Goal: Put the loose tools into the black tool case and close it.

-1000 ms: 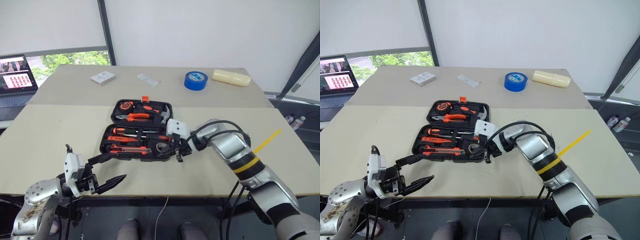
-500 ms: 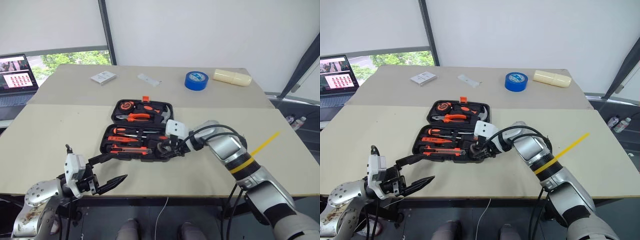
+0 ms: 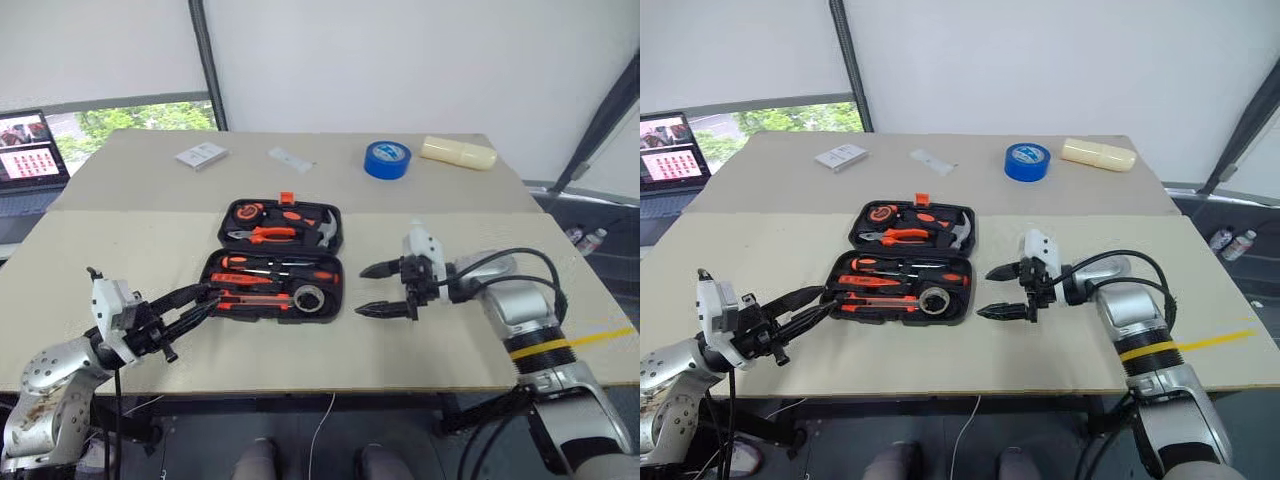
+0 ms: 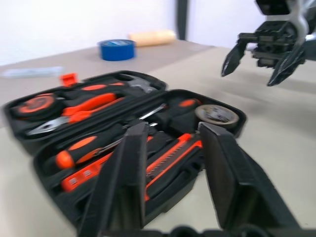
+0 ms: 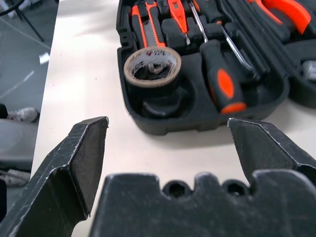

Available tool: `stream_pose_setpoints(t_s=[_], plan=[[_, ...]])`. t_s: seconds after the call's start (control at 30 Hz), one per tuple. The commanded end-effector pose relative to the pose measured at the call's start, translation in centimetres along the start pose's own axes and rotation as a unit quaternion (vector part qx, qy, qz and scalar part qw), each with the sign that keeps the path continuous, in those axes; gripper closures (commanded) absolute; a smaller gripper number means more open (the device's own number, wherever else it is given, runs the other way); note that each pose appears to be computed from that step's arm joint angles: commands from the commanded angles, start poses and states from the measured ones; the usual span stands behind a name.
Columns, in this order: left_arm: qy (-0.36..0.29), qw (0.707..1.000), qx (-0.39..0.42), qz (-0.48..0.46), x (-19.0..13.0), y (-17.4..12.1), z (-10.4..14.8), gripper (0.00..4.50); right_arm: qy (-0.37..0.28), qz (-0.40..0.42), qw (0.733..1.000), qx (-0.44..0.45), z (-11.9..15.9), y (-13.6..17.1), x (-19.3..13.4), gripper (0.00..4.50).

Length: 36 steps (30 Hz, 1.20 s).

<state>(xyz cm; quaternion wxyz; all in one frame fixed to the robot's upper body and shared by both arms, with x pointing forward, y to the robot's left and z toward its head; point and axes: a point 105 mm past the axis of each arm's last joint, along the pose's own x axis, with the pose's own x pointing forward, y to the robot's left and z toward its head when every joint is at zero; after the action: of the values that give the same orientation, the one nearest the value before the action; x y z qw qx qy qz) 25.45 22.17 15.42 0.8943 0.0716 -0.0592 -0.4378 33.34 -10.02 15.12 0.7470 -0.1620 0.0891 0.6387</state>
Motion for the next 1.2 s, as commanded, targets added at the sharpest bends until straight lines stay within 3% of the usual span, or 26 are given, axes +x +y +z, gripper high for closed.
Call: stream_pose_setpoints(t_s=[0.03, 0.17, 0.27, 0.4, 0.5, 0.6, 0.97, 1.2], plan=[[0.015, 0.999, 0.012, -0.031, -0.1, -0.6, -0.2, 2.56, -0.001, 0.029, 0.999, -0.044, 2.2, 1.3, 1.8, 0.0], [0.045, 0.996, -0.001, -0.074, 0.0, -1.9, -1.4, 2.56, 0.026, 0.054, 0.998, -0.029, 3.0, 3.0, 5.0, 0.0], [0.042, 0.997, -0.002, -0.065, 0.4, -2.2, -1.7, 1.83, 0.059, 0.047, 0.996, -0.044, 3.0, 3.1, 6.4, 0.0], [0.041, 0.997, 0.015, -0.067, 0.6, -2.7, -2.0, 0.15, 0.09, 0.028, 0.994, -0.063, 2.6, 2.4, 6.8, 0.0], [0.04, 0.997, 0.013, -0.068, 0.7, -3.1, -2.2, 0.02, 0.11, 0.022, 0.991, -0.07, 2.3, 2.1, 6.8, 0.0], [0.036, 0.997, 0.012, -0.066, 0.8, -3.2, -2.2, 0.0, 0.123, 0.019, 0.99, -0.073, 2.0, 1.9, 6.8, 0.68], [0.035, 0.997, 0.01, -0.063, 0.9, -3.3, -2.2, 0.0, 0.114, 0.024, 0.99, -0.08, 2.6, 1.6, 7.3, 4.39], [0.032, 0.997, 0.009, -0.063, 1.1, -3.3, -2.1, 0.0, 0.111, 0.061, 0.99, -0.069, 3.3, 2.5, 6.1, 4.46]])
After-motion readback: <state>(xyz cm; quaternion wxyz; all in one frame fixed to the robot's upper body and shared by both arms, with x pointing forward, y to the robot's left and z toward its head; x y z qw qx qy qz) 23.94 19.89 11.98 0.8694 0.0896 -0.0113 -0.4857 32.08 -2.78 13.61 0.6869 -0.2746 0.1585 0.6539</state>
